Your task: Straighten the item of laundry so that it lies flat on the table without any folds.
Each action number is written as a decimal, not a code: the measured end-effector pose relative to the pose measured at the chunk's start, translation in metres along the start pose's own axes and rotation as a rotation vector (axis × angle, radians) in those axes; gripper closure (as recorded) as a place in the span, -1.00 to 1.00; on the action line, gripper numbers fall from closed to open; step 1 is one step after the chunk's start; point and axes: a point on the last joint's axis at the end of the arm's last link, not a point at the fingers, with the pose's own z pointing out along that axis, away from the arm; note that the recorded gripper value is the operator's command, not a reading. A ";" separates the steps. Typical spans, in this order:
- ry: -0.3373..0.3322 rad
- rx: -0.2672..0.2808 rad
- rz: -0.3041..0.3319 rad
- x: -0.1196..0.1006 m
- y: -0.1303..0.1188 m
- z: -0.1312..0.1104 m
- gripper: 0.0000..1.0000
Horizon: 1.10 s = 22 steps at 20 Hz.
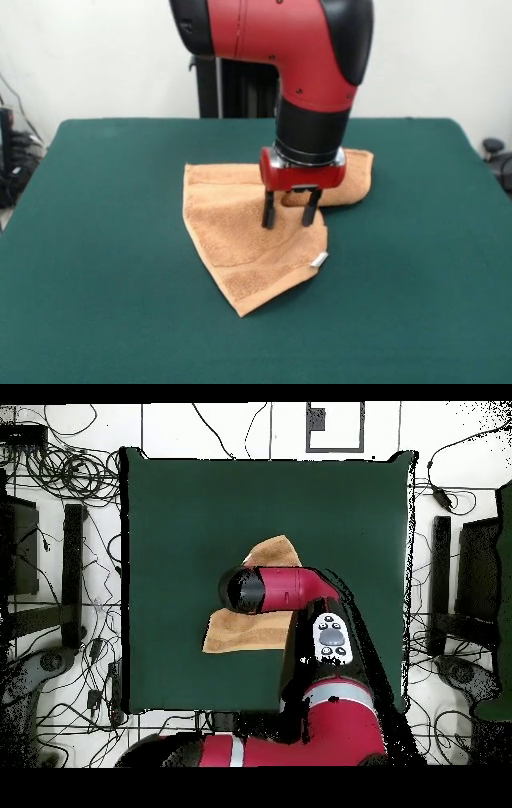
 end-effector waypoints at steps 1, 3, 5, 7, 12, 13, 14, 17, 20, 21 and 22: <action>-0.001 -0.005 0.010 0.000 0.001 -0.001 -1.00; -0.006 -0.012 0.022 -0.001 0.002 -0.003 -1.00; -0.012 -0.015 0.031 -0.003 0.002 -0.006 -1.00; -0.021 -0.021 0.045 -0.006 0.004 -0.009 -1.00; -0.031 -0.032 0.056 -0.012 0.012 -0.012 -1.00; -0.035 -0.033 0.055 -0.013 0.015 -0.012 -1.00; -0.039 -0.034 0.053 -0.014 0.018 -0.013 -1.00; -0.057 -0.037 0.049 -0.018 0.028 -0.015 -1.00; -0.070 -0.036 0.042 -0.021 0.036 -0.014 -1.00; -0.071 -0.036 0.040 -0.021 0.038 -0.014 -1.00; -0.073 -0.037 0.036 -0.021 0.043 -0.013 -1.00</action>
